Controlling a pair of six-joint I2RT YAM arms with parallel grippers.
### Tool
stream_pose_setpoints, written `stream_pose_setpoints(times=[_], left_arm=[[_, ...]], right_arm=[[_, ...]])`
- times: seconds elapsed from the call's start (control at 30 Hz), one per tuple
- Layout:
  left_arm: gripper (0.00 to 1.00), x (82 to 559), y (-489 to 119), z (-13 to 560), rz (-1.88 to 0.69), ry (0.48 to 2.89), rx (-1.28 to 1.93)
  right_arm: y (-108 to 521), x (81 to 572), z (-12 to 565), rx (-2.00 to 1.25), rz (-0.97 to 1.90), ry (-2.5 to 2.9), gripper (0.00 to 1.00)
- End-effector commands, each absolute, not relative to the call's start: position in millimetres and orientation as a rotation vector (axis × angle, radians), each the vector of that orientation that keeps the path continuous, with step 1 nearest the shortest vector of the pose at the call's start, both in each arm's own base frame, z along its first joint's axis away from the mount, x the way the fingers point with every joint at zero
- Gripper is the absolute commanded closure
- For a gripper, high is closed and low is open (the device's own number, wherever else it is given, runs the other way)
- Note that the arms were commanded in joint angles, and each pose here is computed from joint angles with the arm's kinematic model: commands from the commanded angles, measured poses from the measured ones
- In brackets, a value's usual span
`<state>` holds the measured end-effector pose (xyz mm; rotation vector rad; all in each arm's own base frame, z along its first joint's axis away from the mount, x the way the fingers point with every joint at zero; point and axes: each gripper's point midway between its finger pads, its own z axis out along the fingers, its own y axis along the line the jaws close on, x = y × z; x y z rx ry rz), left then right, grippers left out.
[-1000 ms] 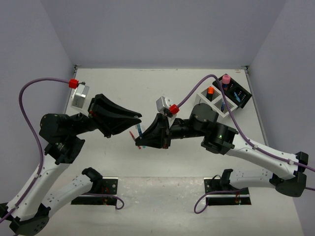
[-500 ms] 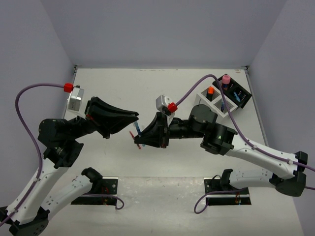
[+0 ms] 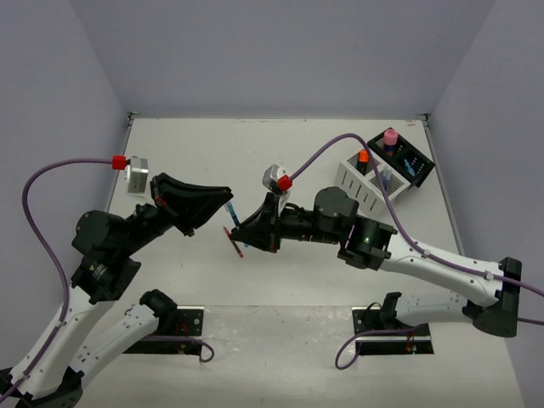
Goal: Sort the stationery into containers
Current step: Close the pen cap on the pen.
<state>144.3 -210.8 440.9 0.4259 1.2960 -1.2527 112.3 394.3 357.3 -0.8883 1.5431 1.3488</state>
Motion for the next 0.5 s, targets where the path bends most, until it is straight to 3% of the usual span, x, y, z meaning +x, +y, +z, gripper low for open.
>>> stream_pose_setpoints(times=[0.0,0.47], left_arm=[[1.00,148.4,-215.9,396.3,-1.210,1.459,0.475],[1.00,136.6,-206.1,429.4,-1.208,1.382,0.470]], right_arm=[[393.0,133.7,409.8,-0.690,1.375,1.398,1.00],[386.6,125.7,385.7,-0.732,1.375,1.436,1.00]])
